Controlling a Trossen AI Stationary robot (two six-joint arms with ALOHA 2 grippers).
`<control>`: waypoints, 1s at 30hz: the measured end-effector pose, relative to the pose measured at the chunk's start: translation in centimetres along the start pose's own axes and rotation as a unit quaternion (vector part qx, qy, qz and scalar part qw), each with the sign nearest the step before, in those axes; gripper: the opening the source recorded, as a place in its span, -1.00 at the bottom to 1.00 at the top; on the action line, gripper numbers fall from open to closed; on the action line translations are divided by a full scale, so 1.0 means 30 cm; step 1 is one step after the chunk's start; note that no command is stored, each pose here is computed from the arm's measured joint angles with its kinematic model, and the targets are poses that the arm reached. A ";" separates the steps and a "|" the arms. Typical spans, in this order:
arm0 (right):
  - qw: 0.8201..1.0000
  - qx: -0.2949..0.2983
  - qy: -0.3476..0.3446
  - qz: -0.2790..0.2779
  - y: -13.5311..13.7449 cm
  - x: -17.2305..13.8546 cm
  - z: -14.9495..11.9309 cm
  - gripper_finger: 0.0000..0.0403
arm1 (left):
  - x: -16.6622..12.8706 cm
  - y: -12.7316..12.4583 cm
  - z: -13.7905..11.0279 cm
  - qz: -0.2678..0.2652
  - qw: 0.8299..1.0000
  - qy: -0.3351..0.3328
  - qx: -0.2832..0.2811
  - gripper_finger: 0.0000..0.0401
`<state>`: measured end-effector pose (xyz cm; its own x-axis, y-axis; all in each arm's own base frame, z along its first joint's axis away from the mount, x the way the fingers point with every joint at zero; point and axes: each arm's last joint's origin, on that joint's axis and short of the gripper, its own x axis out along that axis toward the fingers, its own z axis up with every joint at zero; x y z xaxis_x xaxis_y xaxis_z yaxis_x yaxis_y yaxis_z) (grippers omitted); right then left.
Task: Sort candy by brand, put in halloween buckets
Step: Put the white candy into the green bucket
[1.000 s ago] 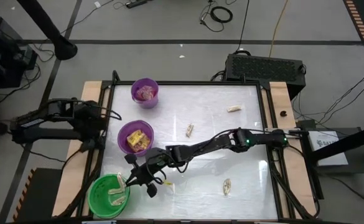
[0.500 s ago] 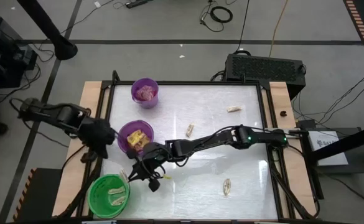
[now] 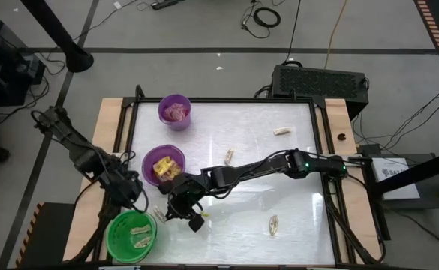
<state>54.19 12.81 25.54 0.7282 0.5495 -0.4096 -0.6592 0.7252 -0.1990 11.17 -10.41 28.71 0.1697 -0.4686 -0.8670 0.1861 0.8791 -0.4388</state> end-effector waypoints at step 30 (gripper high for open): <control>0.998 0.005 0.042 0.052 0.074 -0.013 0.021 -1.00 | 0.188 -0.057 0.052 0.077 0.994 0.080 0.023 0.19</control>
<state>52.56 14.48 25.82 0.6378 0.5855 -0.5005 -0.7281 0.6702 -0.1439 13.31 -14.69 24.93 0.0438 -0.3064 -0.9509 0.2140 0.9326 -0.2906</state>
